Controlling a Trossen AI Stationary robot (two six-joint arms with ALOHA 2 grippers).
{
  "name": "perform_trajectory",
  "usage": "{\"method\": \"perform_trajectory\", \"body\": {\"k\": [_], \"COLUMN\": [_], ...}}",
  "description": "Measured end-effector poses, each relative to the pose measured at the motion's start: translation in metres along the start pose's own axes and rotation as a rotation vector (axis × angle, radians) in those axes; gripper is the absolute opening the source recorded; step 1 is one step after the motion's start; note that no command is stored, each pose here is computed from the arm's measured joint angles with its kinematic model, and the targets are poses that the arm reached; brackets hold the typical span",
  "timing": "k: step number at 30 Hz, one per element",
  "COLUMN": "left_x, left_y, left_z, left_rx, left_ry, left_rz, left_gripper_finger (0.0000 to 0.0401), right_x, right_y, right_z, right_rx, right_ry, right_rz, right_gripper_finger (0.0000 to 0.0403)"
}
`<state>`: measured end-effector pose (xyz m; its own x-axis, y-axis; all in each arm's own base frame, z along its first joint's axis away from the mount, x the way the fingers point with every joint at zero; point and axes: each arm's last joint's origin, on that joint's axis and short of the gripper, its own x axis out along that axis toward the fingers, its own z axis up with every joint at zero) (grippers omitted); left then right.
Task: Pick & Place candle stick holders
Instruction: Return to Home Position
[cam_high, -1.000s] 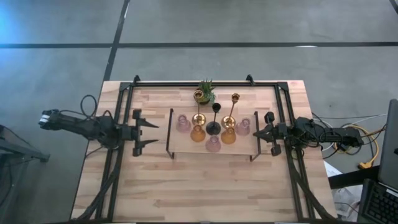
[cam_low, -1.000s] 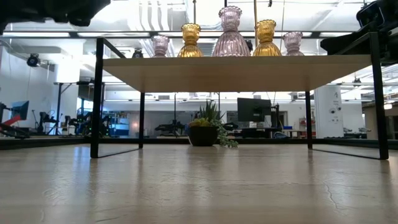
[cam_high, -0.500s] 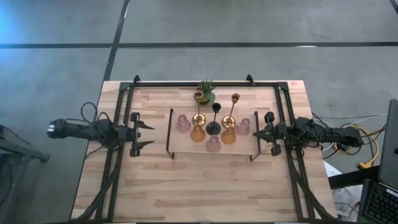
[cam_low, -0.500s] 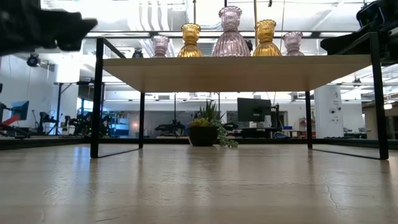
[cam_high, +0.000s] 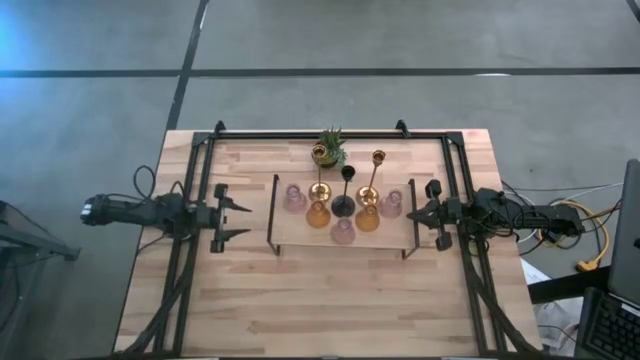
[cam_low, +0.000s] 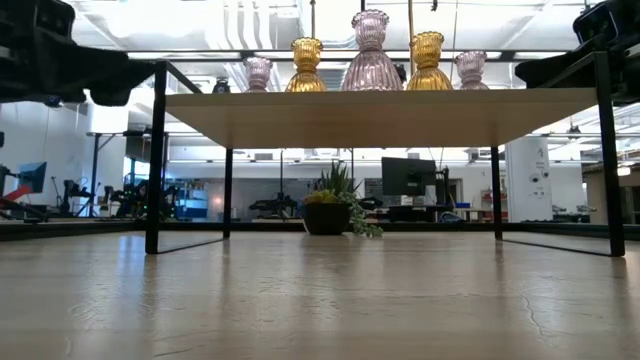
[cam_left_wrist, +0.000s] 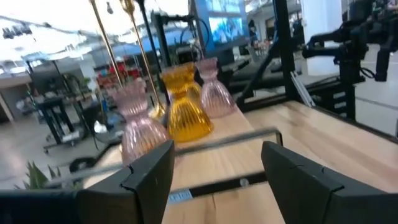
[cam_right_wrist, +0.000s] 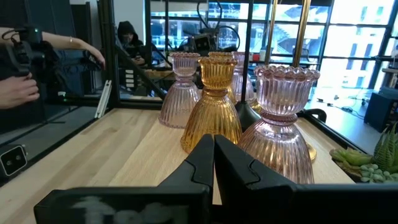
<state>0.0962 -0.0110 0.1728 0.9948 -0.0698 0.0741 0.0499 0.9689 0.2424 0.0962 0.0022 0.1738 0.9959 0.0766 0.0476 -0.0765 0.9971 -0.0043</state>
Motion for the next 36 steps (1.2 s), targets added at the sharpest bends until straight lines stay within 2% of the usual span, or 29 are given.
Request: {"method": "perform_trajectory", "body": {"k": [5, 17, 36], "left_x": [-0.0001, -0.0001, -0.0002], "left_y": [-0.001, -0.0013, -0.0007], "left_z": [-0.0037, -0.0048, -0.0029], "left_rx": [-0.025, -0.189, -0.196], "left_ry": [0.038, 0.049, 0.035], "left_rz": [-0.01, -0.009, -0.004], "left_gripper_finger": [0.0245, 0.0245, 0.0245], "right_x": [0.0, 0.0, 0.0], "right_y": [0.0, 0.0, 0.0], "right_z": [0.0, 0.0, 0.0], "right_rx": [0.0, 0.0, 0.0], "right_ry": [0.0, 0.0, 0.0], "right_rz": [0.0, 0.0, 0.0], "right_gripper_finger": [0.0008, 0.0008, 0.0008]}}
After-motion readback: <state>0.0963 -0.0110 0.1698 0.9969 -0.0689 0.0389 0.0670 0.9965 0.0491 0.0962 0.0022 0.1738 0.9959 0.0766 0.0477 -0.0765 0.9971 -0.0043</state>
